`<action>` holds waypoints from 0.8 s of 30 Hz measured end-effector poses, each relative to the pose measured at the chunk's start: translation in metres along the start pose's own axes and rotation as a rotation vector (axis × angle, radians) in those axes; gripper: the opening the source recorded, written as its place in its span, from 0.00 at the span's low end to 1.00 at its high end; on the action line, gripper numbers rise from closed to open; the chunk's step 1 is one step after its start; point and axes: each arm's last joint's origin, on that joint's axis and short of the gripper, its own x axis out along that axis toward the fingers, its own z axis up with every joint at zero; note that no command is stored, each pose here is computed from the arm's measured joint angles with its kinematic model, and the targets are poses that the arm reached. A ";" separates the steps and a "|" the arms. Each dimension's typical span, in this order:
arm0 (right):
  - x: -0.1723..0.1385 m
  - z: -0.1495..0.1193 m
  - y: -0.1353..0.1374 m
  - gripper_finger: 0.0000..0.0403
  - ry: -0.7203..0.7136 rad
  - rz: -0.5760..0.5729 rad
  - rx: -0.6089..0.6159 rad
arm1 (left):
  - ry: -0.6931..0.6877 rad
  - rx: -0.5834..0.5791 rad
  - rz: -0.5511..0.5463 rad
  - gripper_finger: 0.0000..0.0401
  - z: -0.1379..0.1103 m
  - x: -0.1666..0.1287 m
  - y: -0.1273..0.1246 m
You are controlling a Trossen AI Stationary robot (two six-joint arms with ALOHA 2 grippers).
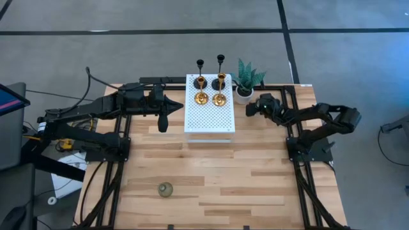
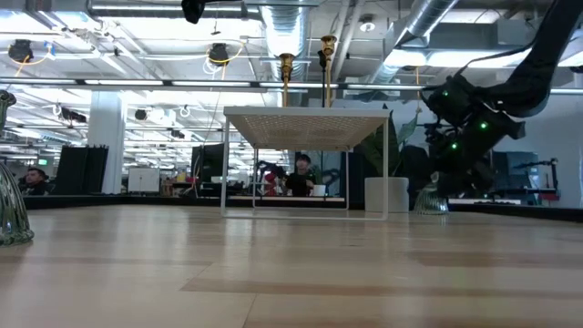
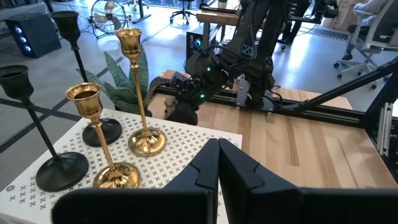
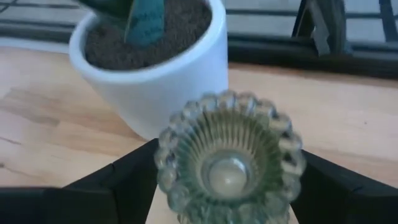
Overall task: Pick & Place candle stick holders
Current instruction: Put the top green glass candle holder on the shelf
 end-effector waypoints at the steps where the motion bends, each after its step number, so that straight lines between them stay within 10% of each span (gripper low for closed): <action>1: 0.000 0.001 0.000 0.72 -0.012 -0.002 -0.002 | 0.000 0.000 0.000 0.02 0.000 0.000 0.000; 16: -0.001 0.005 0.002 0.31 -0.051 -0.010 -0.015 | 0.000 0.000 0.000 0.02 0.000 0.000 0.000; 24: -0.001 0.005 0.002 0.30 -0.046 -0.005 -0.016 | 0.000 0.000 0.000 0.02 0.000 0.000 0.000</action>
